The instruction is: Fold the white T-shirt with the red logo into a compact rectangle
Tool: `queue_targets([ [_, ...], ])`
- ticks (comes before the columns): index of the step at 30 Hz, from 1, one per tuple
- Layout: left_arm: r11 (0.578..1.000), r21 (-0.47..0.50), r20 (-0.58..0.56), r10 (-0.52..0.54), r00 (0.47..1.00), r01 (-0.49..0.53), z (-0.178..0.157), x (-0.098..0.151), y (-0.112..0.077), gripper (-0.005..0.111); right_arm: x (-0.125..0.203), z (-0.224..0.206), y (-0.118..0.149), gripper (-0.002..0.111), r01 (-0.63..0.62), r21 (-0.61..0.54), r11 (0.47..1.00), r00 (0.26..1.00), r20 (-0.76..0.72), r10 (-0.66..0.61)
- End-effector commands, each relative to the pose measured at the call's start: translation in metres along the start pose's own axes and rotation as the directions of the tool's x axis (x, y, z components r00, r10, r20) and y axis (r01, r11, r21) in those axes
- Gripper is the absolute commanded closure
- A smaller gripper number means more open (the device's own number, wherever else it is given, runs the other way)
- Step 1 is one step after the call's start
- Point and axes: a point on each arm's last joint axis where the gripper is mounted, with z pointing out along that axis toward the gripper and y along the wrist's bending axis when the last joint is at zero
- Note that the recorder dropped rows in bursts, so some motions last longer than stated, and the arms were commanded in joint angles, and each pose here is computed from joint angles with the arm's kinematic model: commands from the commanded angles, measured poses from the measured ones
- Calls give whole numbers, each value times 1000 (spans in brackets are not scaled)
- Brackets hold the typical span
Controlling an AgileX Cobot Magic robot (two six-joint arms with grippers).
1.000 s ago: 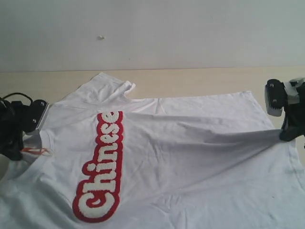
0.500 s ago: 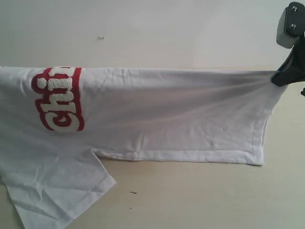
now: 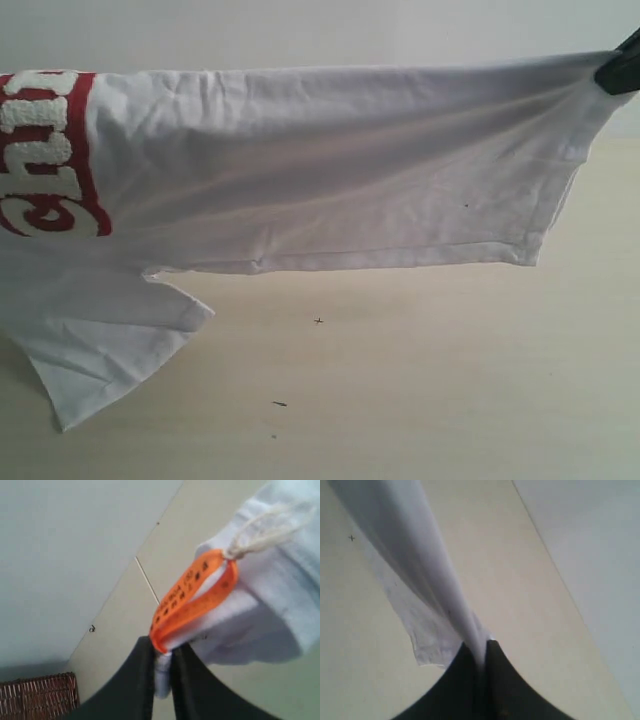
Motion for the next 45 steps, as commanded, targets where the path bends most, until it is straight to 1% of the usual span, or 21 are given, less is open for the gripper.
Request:
queue_targets([
  [1,996,-52,-6,-69,998,68,-30,12,4,107,-12,-25,8,108,-27,56,998,998,51,24],
  [4,986,-96,36,-133,990,136,-50,18,5,107,-18,-41,13,108,-51,107,993,995,86,42],
  [8,976,-137,88,-159,983,170,-72,23,5,107,-22,-54,16,108,-125,165,978,987,119,106],
  [11,970,-147,119,-175,977,192,-82,26,3,107,-23,-58,16,108,-173,184,968,980,133,150],
  [13,973,-138,138,-167,976,186,-85,26,2,107,-23,-58,17,108,-181,179,967,978,134,159],
  [16,987,-100,126,-110,986,123,-85,26,-2,107,-22,-56,17,108,-200,160,967,975,132,180],
  [18,988,-86,130,-114,985,126,-84,25,-3,107,-22,-54,16,108,-223,153,963,970,133,204],
  [24,993,-66,112,-91,990,99,-76,22,-4,107,-18,-45,13,108,-251,132,959,964,119,236],
  [29,996,-24,83,-79,993,81,-60,17,-4,107,-7,-24,9,108,-305,84,949,951,67,300],
  [35,999,49,31,13,999,-14,-29,8,-6,107,4,1,0,108,-336,51,941,942,0,336],
  [37,997,69,20,31,999,-32,-20,6,-7,107,6,6,-3,108,-339,52,939,940,-10,340],
  [39,994,90,24,57,998,-59,-16,4,-8,107,8,9,-4,108,-344,46,938,938,-19,345],
  [40,991,109,44,77,996,-81,-15,2,-10,107,8,11,-4,108,-353,43,935,935,-22,354],
  [42,977,172,100,109,989,-125,-10,-4,-16,107,11,16,-7,108,-443,46,895,896,-24,444],
  [44,954,251,127,133,983,-162,0,-9,-23,107,17,26,-10,108,-535,55,843,841,-60,538],
  [45,943,291,120,132,984,-162,8,-11,-26,107,21,31,-11,108,-565,52,824,819,-84,567],
])
